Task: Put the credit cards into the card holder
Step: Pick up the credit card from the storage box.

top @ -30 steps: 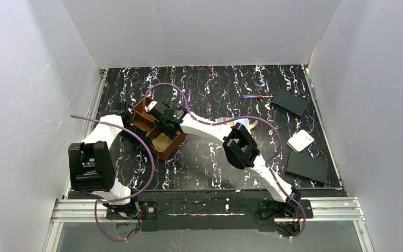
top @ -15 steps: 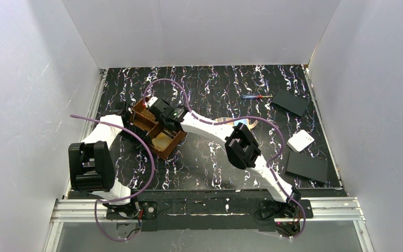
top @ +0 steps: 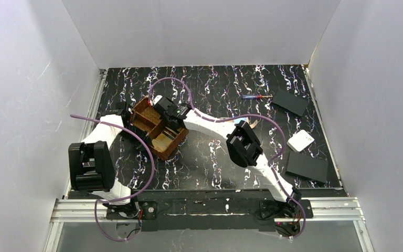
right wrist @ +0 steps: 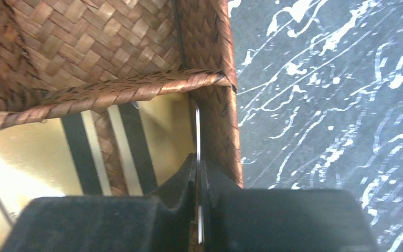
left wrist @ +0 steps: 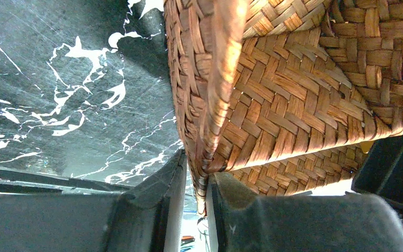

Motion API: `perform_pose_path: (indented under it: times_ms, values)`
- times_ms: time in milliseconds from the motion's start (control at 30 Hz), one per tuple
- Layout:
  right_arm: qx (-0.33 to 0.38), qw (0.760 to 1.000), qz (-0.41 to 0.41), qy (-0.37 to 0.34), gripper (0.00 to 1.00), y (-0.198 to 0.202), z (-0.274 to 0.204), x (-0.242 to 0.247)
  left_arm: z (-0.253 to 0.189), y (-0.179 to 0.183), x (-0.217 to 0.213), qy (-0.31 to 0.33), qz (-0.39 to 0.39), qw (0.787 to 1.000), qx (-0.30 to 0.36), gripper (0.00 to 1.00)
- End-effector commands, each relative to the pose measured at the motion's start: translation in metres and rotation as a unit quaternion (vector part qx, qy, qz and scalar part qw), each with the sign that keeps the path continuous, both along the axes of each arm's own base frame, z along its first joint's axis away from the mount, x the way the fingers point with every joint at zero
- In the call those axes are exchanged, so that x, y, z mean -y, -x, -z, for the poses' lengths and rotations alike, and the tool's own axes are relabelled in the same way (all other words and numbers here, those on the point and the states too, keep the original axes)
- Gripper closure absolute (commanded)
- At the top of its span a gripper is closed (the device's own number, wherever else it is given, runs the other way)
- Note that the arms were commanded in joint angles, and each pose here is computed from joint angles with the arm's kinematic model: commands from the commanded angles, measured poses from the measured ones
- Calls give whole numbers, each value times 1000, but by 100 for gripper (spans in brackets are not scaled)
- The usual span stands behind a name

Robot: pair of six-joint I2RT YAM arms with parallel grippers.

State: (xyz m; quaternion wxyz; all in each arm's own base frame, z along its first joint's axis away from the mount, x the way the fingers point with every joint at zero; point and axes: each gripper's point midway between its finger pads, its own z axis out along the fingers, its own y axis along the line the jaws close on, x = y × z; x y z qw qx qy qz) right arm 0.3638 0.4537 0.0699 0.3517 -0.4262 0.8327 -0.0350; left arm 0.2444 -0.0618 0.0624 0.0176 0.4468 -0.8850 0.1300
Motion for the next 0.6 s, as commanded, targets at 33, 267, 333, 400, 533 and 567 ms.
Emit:
perform_pose_path:
  times_ms: [33, 267, 333, 400, 533, 567]
  values:
    - [-42, 995, 7, -87, 99, -12, -33, -2, -5, 13, -7, -13, 6, 1000, -26, 80]
    - [-115, 967, 31, -225, 99, -9, -77, -15, -39, 21, -2, 3, 0, 1000, -17, 54]
    - [-149, 955, 35, -255, 99, -4, -81, -16, -58, 27, -3, 7, 6, 1000, -20, 47]
    - [-180, 940, 28, -289, 99, 5, -86, -20, -78, 35, -4, 8, 23, 999, -24, 38]
    - [-223, 903, 21, -368, 99, 13, -108, -33, -111, 39, 0, 20, 66, 998, 10, 28]
    - [-239, 892, 21, -383, 99, 16, -111, -36, -120, 37, 2, 26, 72, 997, 27, 27]
